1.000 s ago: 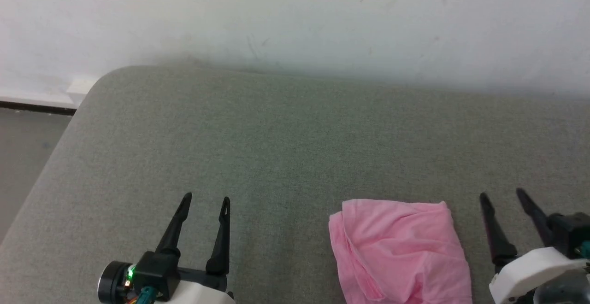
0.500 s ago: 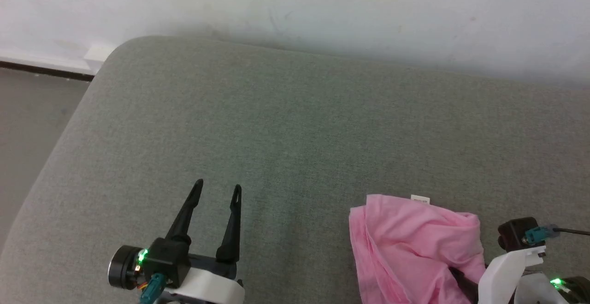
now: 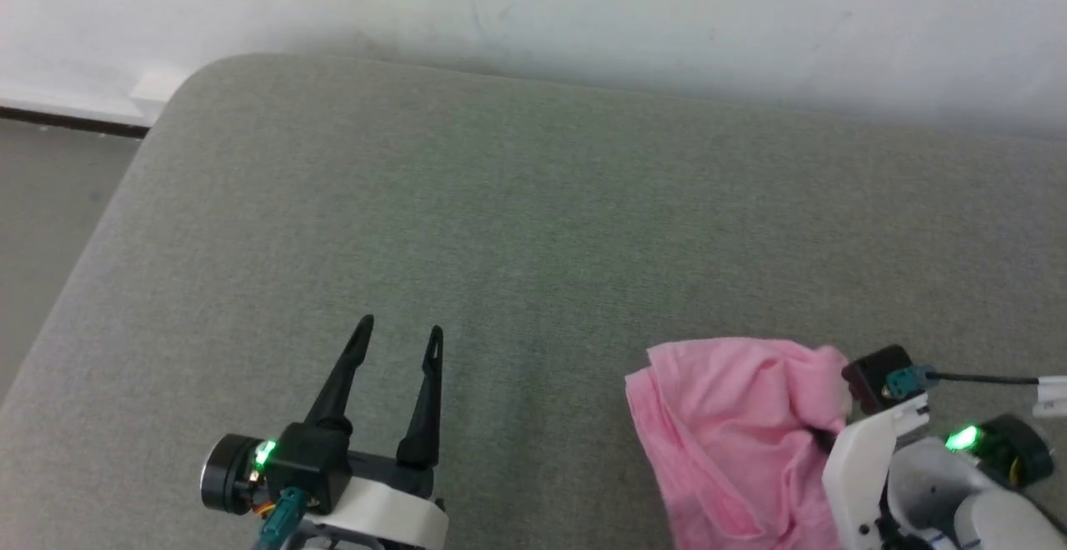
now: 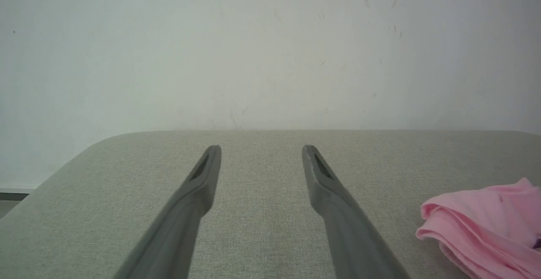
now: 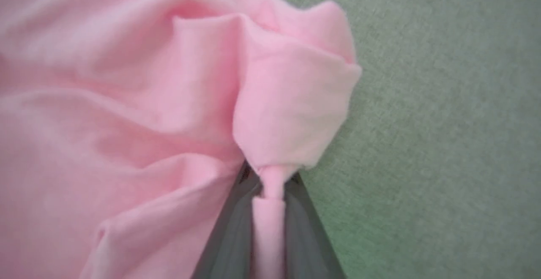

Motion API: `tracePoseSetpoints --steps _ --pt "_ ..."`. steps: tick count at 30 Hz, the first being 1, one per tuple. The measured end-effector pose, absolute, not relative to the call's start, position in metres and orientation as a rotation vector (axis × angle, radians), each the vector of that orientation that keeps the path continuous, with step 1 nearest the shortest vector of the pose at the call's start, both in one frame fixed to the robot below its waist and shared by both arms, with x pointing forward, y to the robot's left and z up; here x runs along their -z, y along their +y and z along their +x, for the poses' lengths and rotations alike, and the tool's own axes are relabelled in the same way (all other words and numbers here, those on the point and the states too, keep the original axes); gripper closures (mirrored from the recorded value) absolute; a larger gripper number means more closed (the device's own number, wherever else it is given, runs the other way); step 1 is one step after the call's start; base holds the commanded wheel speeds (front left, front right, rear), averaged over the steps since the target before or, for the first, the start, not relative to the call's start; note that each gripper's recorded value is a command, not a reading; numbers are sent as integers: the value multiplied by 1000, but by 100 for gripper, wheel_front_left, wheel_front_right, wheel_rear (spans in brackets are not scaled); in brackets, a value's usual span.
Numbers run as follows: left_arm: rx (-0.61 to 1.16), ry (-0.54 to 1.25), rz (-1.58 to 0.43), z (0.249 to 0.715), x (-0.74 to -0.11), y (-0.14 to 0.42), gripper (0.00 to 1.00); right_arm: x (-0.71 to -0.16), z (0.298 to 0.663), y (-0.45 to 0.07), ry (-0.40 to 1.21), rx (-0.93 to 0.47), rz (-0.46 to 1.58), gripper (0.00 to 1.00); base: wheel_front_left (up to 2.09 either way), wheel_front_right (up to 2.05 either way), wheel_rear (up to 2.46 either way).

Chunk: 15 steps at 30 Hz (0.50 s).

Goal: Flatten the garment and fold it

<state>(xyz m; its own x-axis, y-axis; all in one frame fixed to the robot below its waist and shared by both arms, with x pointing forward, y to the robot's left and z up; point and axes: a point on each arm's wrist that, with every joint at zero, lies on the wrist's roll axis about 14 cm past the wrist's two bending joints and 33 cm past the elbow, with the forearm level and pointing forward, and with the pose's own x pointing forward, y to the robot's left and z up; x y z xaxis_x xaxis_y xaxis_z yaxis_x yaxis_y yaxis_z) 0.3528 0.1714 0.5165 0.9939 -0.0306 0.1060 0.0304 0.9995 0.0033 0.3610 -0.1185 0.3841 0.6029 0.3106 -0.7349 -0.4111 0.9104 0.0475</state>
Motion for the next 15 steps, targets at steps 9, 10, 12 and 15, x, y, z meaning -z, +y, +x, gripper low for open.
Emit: tracePoseSetpoints --steps 9,10,12,15 --pt "190 -155 -20 387 -528 120 0 -439 400 -197 664 -313 -463 100 0 0 0" --pt "212 -161 -22 392 -529 113 0 -444 402 -210 663 -292 -498 100 0 0 0" --pt "257 -176 -26 402 -532 99 0 -453 405 -239 669 -241 -552 100 0 0 0" --pt "317 -192 -32 419 -534 80 0 -456 404 -285 703 -173 -618 100 0 0 0"
